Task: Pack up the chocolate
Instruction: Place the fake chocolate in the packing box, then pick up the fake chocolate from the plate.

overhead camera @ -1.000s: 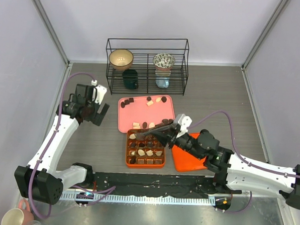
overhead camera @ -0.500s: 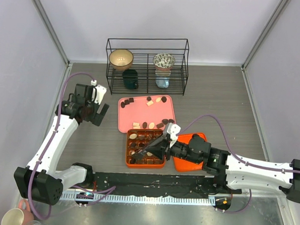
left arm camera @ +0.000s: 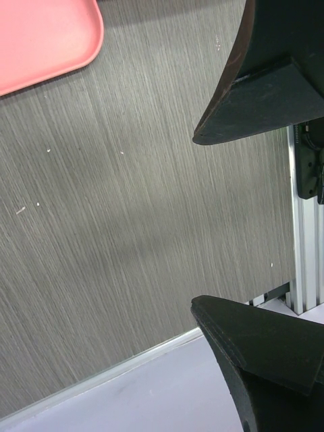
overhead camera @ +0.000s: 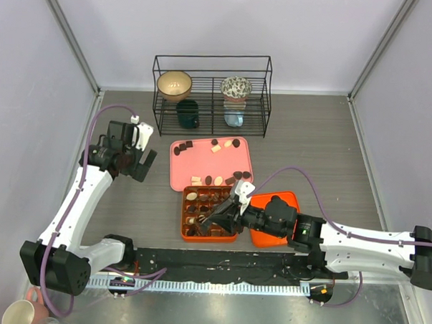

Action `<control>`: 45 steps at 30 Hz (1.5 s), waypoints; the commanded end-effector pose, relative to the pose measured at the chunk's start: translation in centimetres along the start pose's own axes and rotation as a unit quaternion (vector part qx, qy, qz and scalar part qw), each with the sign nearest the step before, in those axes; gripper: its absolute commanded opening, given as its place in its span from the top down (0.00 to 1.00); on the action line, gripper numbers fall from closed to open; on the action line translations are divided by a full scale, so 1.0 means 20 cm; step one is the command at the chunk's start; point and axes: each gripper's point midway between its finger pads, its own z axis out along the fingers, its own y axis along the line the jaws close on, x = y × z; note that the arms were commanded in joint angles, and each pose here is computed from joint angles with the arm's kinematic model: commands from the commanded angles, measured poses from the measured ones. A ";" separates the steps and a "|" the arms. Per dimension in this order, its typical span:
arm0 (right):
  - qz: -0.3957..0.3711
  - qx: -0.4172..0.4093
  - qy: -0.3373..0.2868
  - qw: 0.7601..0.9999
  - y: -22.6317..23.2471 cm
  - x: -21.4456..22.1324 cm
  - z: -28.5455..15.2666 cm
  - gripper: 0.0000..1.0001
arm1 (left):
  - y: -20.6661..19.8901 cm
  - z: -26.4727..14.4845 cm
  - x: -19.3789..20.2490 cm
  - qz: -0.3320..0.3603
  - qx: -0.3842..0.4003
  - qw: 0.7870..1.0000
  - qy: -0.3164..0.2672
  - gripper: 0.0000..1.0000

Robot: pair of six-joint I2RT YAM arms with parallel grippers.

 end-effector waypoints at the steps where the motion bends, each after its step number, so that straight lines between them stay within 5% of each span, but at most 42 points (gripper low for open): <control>1: 0.004 0.008 -0.047 0.999 0.00 -0.12 0.01 0.57 | 0.04 -0.07 -0.07 -0.009 -0.010 1.000 -0.029 0.00; 21: 0.007 0.014 -0.076 0.997 -0.01 -0.16 0.01 0.51 | 0.04 -0.07 -0.05 -0.008 -0.011 1.000 -0.028 0.00; 28: -0.043 0.094 -0.140 0.985 -0.16 -0.33 -0.03 0.64 | 0.04 -0.08 -0.07 -0.008 -0.011 0.999 -0.034 0.00; 36: -0.133 0.234 -0.191 0.944 -0.40 -0.56 -0.12 0.72 | 0.05 -0.09 -0.08 -0.005 -0.015 0.999 -0.035 0.00; 45: -0.140 0.318 -0.179 0.920 -0.82 -0.50 -0.11 0.76 | 0.06 -0.09 -0.08 -0.002 -0.017 0.999 -0.034 0.00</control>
